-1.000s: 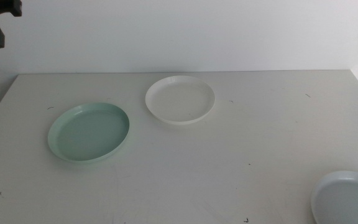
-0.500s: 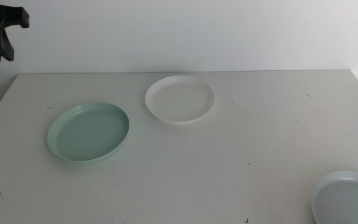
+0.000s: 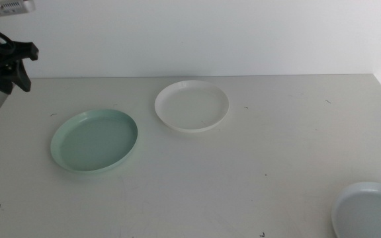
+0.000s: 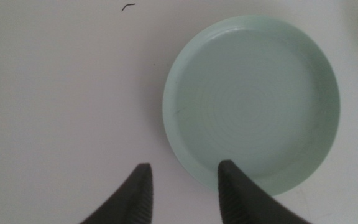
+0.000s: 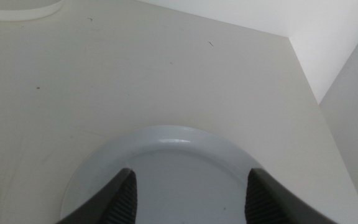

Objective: Stack the three bowls on top of each other.

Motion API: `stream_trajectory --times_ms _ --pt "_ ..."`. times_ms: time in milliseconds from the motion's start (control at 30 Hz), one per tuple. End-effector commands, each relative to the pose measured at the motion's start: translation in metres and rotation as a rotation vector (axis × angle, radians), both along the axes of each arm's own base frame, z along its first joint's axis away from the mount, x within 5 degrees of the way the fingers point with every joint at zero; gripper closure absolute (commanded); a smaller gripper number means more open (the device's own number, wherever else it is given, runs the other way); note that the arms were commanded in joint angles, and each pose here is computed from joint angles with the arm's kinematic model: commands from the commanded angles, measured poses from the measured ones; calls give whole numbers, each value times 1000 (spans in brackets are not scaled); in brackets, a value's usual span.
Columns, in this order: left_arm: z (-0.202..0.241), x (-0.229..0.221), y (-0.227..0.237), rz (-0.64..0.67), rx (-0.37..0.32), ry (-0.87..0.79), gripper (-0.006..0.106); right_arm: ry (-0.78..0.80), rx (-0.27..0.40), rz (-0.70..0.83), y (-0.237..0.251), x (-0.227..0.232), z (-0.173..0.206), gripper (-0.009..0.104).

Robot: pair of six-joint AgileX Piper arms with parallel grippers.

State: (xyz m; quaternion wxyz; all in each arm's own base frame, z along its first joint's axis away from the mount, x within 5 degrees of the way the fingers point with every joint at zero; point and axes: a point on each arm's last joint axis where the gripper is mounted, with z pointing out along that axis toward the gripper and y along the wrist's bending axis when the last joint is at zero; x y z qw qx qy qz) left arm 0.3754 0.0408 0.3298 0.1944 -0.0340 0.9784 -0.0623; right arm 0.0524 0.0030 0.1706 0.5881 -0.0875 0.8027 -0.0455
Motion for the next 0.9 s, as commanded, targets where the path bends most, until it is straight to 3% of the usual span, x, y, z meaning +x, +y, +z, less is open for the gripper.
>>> stream_trajectory --times_ms 0,67,200,667,867 --pt "13 6 1 -11 10 -95 51 -93 -24 -11 -1 0 8 50" --pt "1 15 2 -18 9 -86 39 -93 -24 -11 -1 0 8 50" --pt "-22 29 3 -22 -7 -59 27 -93 -24 -11 -1 0 8 50" --pt "-107 64 3 -133 -46 59 3 -93 -24 -11 -1 0 8 50" --pt "-127 72 4 -121 -58 70 2 -93 -24 -11 -1 0 8 50"
